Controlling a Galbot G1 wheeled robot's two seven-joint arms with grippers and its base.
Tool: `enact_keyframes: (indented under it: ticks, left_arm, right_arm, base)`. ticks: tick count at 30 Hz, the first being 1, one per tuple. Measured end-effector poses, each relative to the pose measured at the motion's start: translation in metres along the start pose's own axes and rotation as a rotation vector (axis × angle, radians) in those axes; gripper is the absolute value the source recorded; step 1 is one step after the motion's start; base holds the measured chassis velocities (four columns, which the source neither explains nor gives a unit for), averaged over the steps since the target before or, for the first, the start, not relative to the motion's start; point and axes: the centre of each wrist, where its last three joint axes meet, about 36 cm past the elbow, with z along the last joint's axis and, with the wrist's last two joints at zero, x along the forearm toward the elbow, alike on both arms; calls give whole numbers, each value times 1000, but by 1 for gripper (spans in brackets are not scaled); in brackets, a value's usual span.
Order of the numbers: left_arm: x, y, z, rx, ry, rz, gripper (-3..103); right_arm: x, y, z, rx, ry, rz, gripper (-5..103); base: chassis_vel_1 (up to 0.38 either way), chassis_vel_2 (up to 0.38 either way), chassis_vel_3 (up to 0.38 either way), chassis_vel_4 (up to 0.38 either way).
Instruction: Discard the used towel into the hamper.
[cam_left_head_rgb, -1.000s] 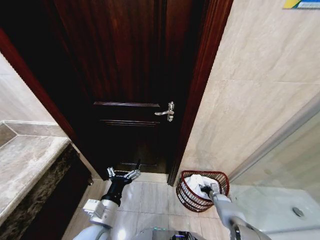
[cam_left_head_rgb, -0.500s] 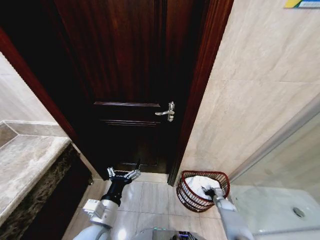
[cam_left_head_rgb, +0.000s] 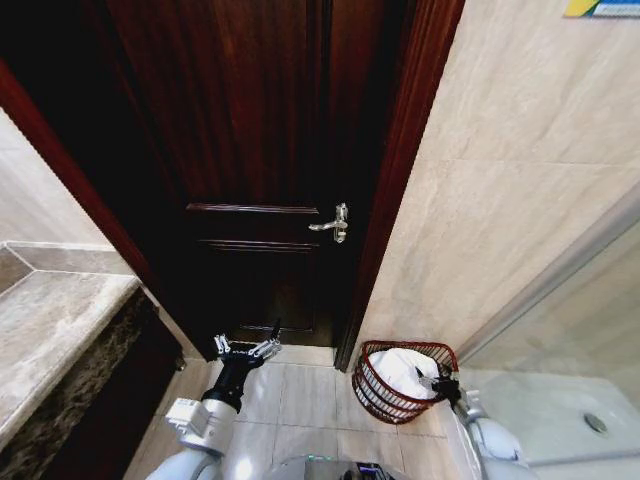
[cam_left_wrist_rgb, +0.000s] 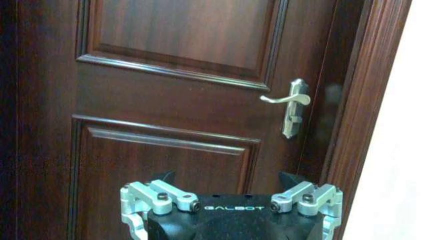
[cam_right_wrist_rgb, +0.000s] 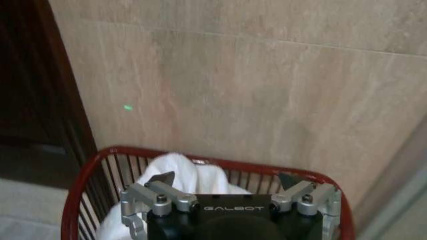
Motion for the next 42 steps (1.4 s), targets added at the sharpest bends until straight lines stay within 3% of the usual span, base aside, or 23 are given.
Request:
enact_keyframes:
  ticks: [4, 7, 10, 23, 30, 37, 42]
  left_arm:
    - [0, 0, 0, 0, 0, 0, 100]
    - [0, 0, 0, 0, 0, 0, 100]
    - [0, 0, 0, 0, 0, 0, 100]
    - [0, 0, 0, 0, 0, 0, 100]
    - [0, 0, 0, 0, 0, 0, 100]
    - [0, 0, 0, 0, 0, 0, 100]
    - [0, 0, 0, 0, 0, 0, 100]
  right_arm:
    - [-17, 2, 8, -47, -4, -8, 100]
    - [-59, 19, 28, -156, 44, 46, 100]
    - [-75, 26, 35, -182, 80, 63, 100]
    - [-116, 27, 59, -177, 262, 55, 100]
    - [-143, 27, 39, -107, 361, 18, 100]
    - [-139, 26, 47, -64, 417, -3, 100]
    - [-135, 22, 50, -106, 395, 11, 100]
  base:
    - [0, 0, 0, 0]
    - [0, 0, 0, 0]
    - [0, 0, 0, 0]
    - [0, 0, 0, 0]
    - [0, 0, 0, 0]
    - [0, 0, 0, 0]
    - [0, 0, 0, 0]
